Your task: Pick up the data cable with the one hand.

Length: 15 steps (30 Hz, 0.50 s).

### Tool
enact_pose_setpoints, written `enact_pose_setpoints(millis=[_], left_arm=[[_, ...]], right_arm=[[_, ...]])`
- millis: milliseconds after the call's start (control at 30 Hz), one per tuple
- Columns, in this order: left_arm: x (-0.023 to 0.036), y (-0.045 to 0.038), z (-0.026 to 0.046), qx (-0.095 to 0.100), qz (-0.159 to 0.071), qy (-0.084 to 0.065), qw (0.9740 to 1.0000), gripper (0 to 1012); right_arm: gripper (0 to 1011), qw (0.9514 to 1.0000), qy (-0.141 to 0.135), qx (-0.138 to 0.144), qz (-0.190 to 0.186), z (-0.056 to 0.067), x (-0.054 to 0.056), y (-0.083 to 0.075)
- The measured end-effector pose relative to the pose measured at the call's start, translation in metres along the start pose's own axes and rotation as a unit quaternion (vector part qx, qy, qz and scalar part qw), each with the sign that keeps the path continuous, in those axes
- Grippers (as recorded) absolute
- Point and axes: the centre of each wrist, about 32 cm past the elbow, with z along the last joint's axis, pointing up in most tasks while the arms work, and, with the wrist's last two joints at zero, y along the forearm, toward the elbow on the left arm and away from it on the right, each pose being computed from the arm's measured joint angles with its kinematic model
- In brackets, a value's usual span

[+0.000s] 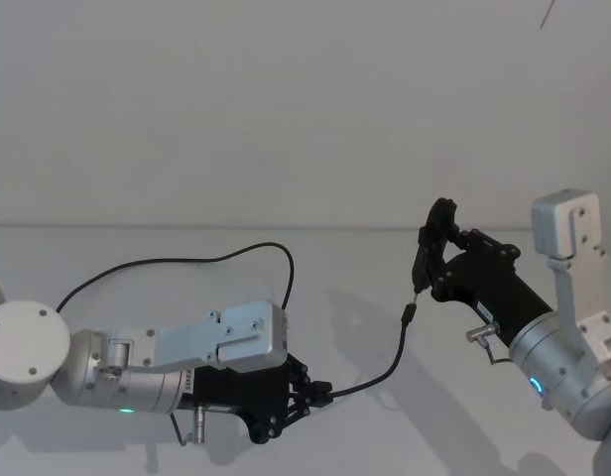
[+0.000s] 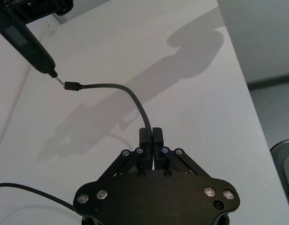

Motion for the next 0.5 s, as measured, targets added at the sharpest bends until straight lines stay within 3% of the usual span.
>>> enact_pose_setpoints(millis=[500], left_arm=[[0.0000,0.0000,0.0000,0.000,0.000,0.000,1.0000,40]], right_arm=[[279,0.9999,-0.004,-0.002,-0.014,0.0004,0.0024,-0.0007]])
